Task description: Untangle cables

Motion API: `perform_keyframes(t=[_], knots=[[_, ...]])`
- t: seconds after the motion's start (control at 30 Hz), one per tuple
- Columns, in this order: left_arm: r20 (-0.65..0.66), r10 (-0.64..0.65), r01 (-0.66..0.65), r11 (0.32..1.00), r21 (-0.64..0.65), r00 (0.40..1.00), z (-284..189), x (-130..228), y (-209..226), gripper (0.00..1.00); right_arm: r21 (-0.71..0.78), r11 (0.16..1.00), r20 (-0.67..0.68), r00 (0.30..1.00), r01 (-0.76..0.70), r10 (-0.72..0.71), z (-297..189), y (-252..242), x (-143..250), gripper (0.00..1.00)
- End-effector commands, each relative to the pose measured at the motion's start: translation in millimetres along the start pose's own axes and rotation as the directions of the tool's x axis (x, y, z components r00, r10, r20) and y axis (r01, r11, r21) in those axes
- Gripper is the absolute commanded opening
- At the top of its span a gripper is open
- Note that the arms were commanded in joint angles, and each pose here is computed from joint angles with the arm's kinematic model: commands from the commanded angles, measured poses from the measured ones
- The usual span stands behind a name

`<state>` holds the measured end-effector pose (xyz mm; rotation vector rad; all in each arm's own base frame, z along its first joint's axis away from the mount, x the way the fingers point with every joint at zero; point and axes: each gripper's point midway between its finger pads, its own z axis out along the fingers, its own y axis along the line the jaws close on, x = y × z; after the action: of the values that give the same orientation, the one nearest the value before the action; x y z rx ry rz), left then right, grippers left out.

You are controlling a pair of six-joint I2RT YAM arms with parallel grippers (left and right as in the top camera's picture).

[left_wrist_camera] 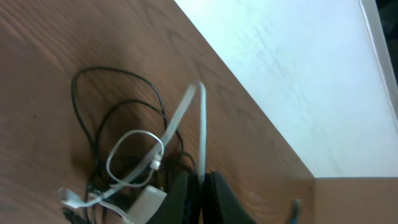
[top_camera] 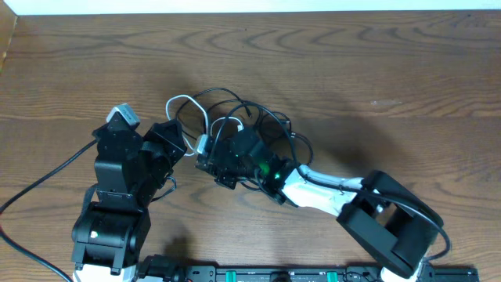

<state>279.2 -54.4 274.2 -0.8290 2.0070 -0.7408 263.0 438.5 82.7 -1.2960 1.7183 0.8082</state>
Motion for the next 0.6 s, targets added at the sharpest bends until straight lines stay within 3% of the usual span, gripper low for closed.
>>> perform_keyframes(t=[0.0,0.03,0.13,0.2,0.33,0.43,0.5,0.53,0.57], knots=[[0.008,-0.047,0.046,0.998,0.052,0.999,-6.2,-5.9,-14.8,0.08,0.000,1.000,-0.003,1.000,-0.015,0.015,3.6,1.9,1.4,0.07],[0.011,-0.046,0.046,0.997,0.055,0.999,-6.3,-6.8,-15.6,0.08,-0.001,1.000,-0.002,1.000,-0.015,0.015,3.7,2.3,1.0,0.01],[0.030,-0.054,0.052,0.998,0.046,0.998,-6.3,-12.7,-12.2,0.08,-0.011,0.994,0.003,0.994,-0.108,0.108,2.8,2.5,-0.5,0.01],[0.060,-0.056,0.055,0.998,0.025,0.997,-6.5,-21.8,-5.2,0.08,-0.106,0.980,0.026,0.985,-0.166,0.170,-2.7,11.2,-9.8,0.01],[0.128,-0.029,0.039,0.997,-0.074,0.991,-6.8,-36.5,17.8,0.08,-0.216,0.932,0.046,0.950,-0.292,0.308,-23.2,4.0,-26.2,0.01],[0.132,-0.030,0.053,0.983,-0.177,0.991,-3.0,-35.1,39.9,0.11,-0.268,0.918,0.076,0.944,-0.292,0.322,-41.4,-6.3,-38.7,0.01],[0.114,-0.032,0.055,0.978,-0.202,0.993,1.2,-31.8,45.3,0.25,-0.276,0.918,0.101,0.941,-0.284,0.322,-52.4,-14.7,-46.8,0.01],[0.092,-0.036,0.056,0.971,-0.231,0.995,7.6,-28.5,51.1,0.39,-0.259,0.923,0.132,0.936,-0.286,0.327,-65.4,-27.9,-56.6,0.01],[0.082,-0.038,0.057,0.968,-0.245,0.996,11.2,-27.0,54.1,0.46,-0.251,0.924,0.144,0.933,-0.289,0.331,-70.2,-32.5,-60.6,0.01]])
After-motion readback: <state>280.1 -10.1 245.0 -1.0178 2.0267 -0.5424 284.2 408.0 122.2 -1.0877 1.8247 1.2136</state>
